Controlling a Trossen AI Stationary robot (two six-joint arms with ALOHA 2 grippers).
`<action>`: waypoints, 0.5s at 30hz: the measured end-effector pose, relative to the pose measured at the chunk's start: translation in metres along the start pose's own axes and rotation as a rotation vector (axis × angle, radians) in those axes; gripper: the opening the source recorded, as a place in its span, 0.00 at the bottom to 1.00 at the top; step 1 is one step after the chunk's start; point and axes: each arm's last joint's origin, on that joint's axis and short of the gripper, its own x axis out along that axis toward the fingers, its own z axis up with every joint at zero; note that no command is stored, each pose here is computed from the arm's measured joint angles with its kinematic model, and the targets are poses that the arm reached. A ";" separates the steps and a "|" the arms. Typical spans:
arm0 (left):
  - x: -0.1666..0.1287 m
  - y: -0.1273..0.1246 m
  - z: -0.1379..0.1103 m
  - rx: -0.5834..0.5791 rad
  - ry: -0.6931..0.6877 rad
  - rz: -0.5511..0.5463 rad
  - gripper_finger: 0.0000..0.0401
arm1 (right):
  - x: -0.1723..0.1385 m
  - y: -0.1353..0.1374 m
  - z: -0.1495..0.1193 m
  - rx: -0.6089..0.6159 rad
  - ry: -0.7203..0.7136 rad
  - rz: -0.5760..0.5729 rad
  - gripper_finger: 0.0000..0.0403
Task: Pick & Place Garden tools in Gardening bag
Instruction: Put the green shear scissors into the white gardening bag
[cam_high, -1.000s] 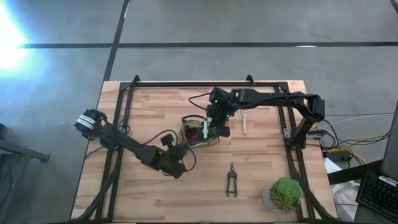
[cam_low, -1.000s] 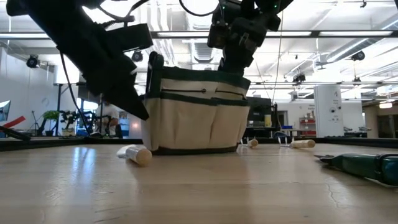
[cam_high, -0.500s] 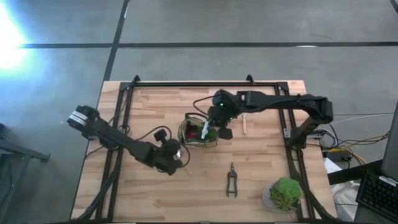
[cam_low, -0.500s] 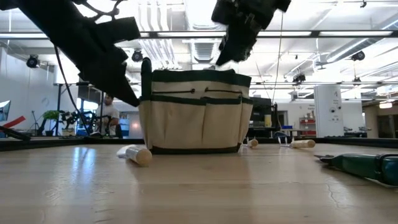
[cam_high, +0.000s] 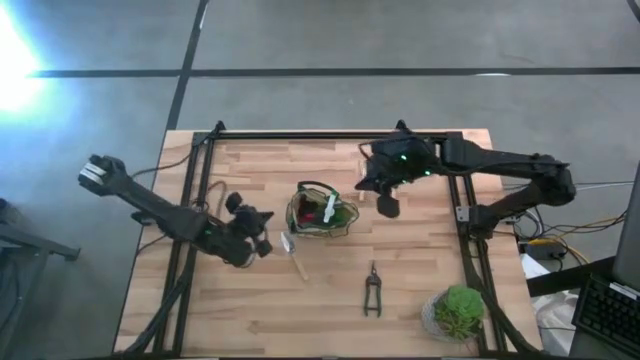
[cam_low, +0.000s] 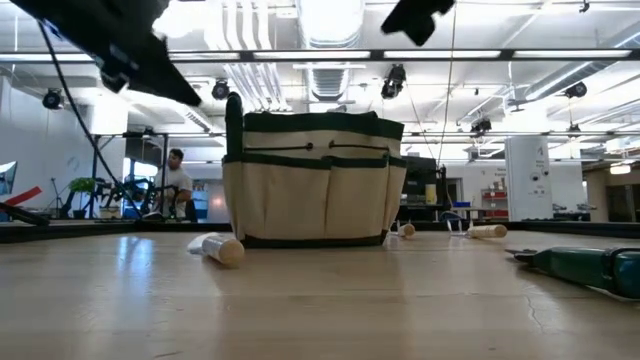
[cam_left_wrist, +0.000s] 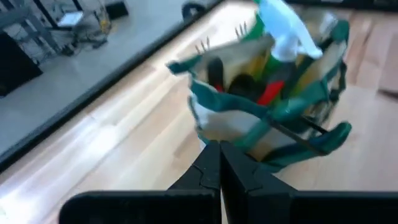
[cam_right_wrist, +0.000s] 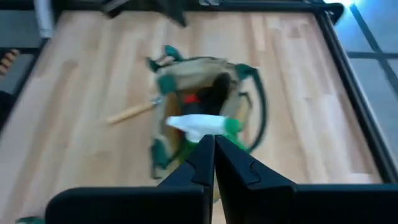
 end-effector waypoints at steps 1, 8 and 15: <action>-0.003 0.003 0.000 -0.005 -0.018 0.000 0.00 | -0.003 0.006 -0.004 -0.007 0.002 0.015 0.02; -0.018 0.024 -0.001 -0.038 -0.096 -0.025 0.02 | -0.003 0.051 -0.033 -0.011 0.057 -0.014 0.02; -0.024 0.030 0.005 -0.080 -0.125 -0.042 0.03 | 0.012 0.070 -0.070 0.108 0.117 -0.111 0.02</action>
